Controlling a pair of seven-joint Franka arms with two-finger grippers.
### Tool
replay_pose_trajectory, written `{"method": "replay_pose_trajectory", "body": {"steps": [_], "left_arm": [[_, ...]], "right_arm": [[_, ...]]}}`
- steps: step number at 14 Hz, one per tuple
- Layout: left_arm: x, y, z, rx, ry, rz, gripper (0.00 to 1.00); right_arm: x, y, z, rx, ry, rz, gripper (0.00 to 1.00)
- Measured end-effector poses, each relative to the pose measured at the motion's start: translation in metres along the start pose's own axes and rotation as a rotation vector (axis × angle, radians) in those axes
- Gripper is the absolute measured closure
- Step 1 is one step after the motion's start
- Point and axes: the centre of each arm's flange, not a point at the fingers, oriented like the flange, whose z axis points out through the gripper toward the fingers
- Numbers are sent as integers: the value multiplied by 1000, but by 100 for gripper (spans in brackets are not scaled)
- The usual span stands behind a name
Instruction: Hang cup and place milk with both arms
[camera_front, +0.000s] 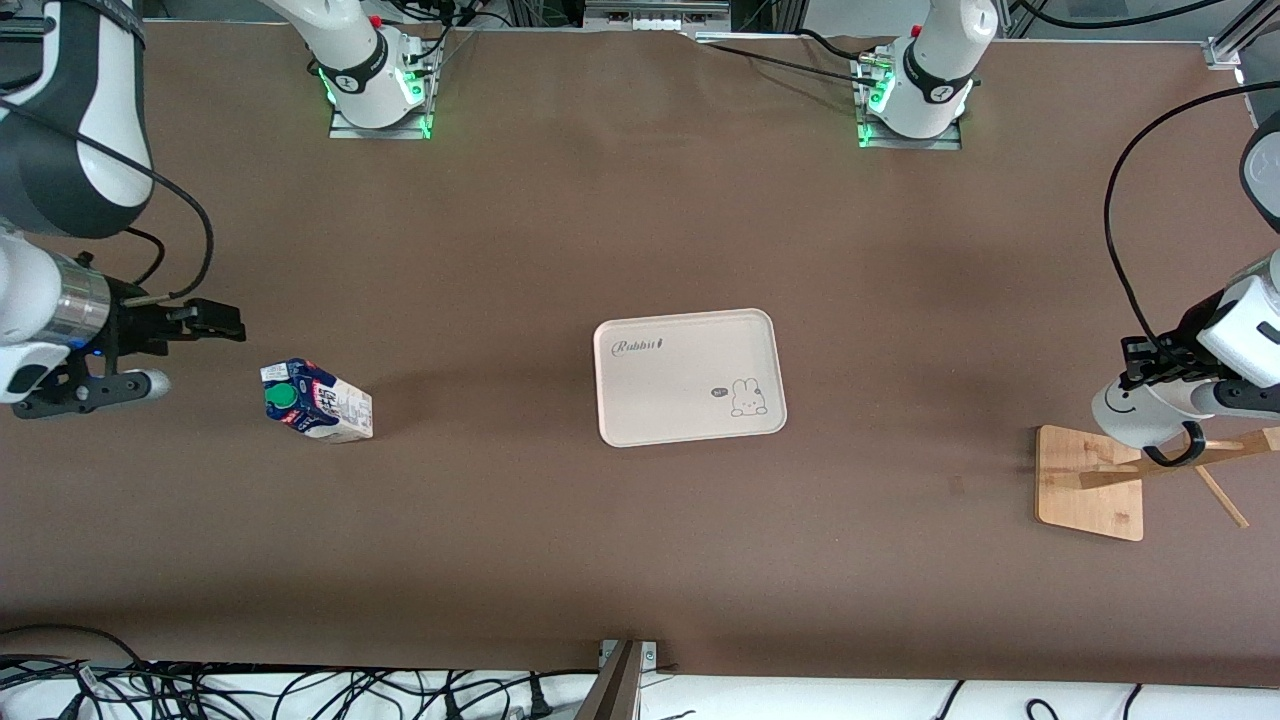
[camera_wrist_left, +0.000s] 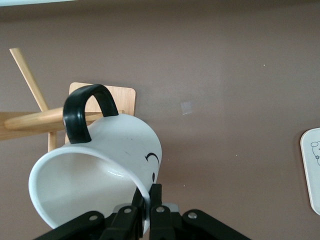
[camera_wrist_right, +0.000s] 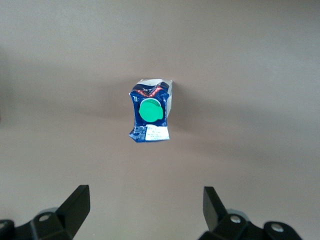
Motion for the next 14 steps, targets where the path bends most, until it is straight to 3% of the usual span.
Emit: {"method": "replay_pose_trajectory", "body": {"steps": [6, 14], "left_arm": [[1, 1, -2, 1, 6, 20, 93], [8, 3, -19, 9, 41, 78, 93]], "right_arm": [[-8, 11, -38, -51, 36, 16, 0], [-10, 17, -39, -77, 30, 20, 0]]}}
